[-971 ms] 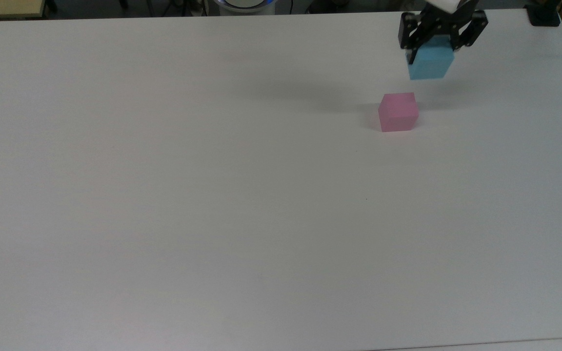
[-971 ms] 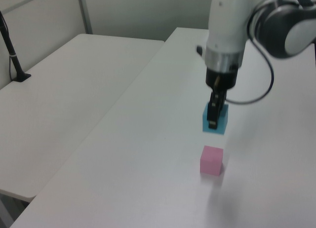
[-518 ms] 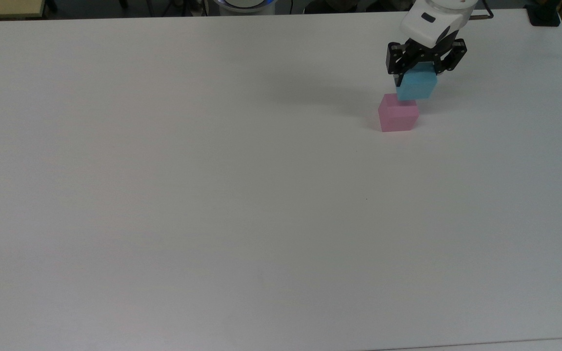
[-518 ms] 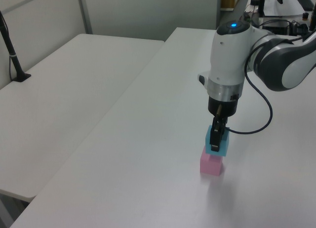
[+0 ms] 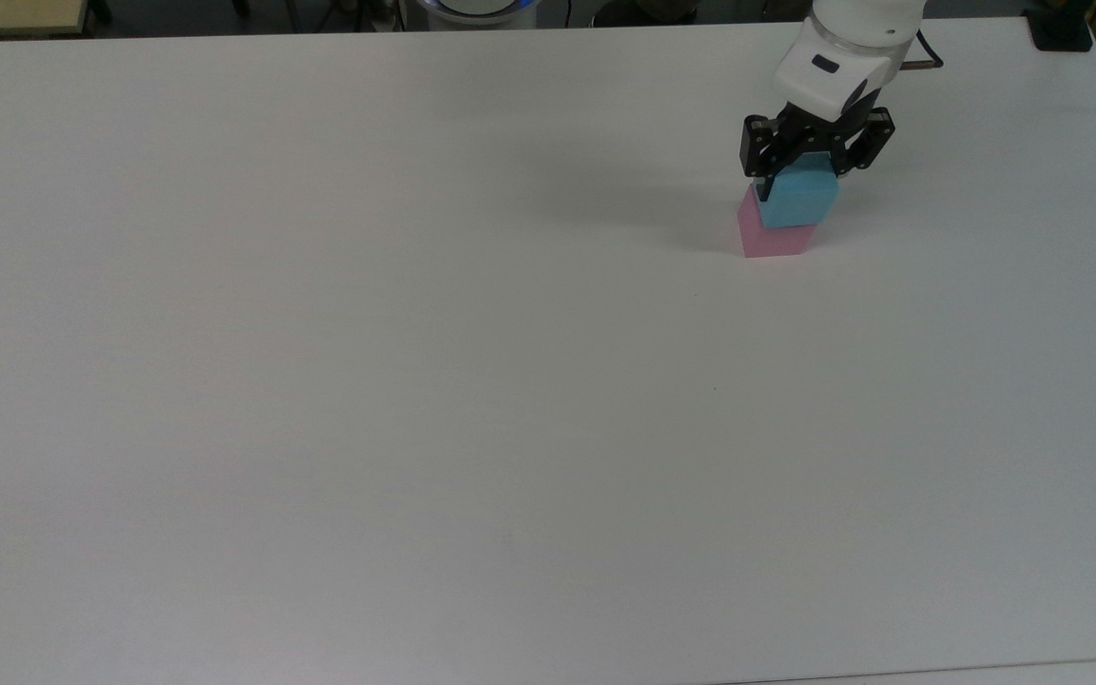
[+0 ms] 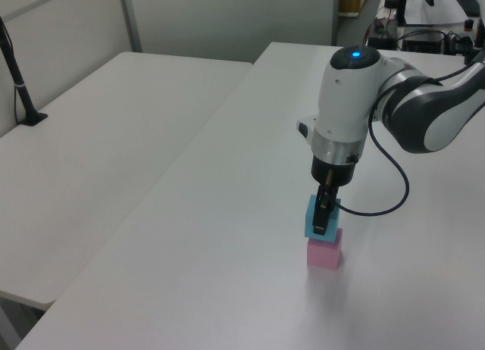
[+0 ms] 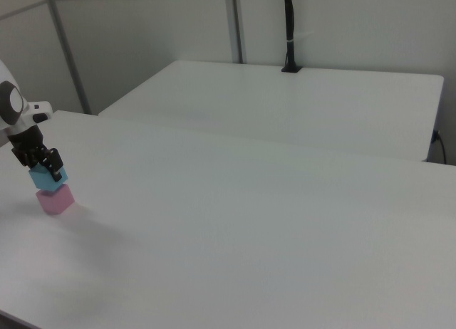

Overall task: Put blue cube on pink cube
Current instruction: 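Lower the light-blue cube onto the top of the pink cube, then open the gripper and raise it away from the stacked cubes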

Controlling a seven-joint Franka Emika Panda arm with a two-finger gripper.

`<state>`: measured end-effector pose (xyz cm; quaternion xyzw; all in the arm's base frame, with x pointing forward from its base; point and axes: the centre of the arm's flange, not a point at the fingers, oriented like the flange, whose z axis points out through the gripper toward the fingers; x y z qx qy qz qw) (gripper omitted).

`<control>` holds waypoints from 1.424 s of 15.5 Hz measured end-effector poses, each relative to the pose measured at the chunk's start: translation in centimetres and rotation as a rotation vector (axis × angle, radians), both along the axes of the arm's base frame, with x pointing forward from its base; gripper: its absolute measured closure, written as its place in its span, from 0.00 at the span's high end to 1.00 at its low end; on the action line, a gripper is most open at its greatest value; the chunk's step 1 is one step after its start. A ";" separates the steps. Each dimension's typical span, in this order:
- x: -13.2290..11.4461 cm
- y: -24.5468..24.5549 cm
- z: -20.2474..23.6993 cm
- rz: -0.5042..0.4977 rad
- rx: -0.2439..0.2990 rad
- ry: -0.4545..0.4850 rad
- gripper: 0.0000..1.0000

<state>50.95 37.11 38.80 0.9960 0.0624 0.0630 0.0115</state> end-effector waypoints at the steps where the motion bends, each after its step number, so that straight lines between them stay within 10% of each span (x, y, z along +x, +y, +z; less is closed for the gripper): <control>1: 0.0 0.0 -0.2 0.000 -0.002 0.003 0.65; 7: -0.4 -0.2 -1.1 0.003 -0.012 0.017 0.67; 10: -0.4 -0.2 -1.1 0.003 -0.013 0.018 1.00; 22: -0.9 -0.8 6.2 -0.023 -0.068 0.014 1.00</control>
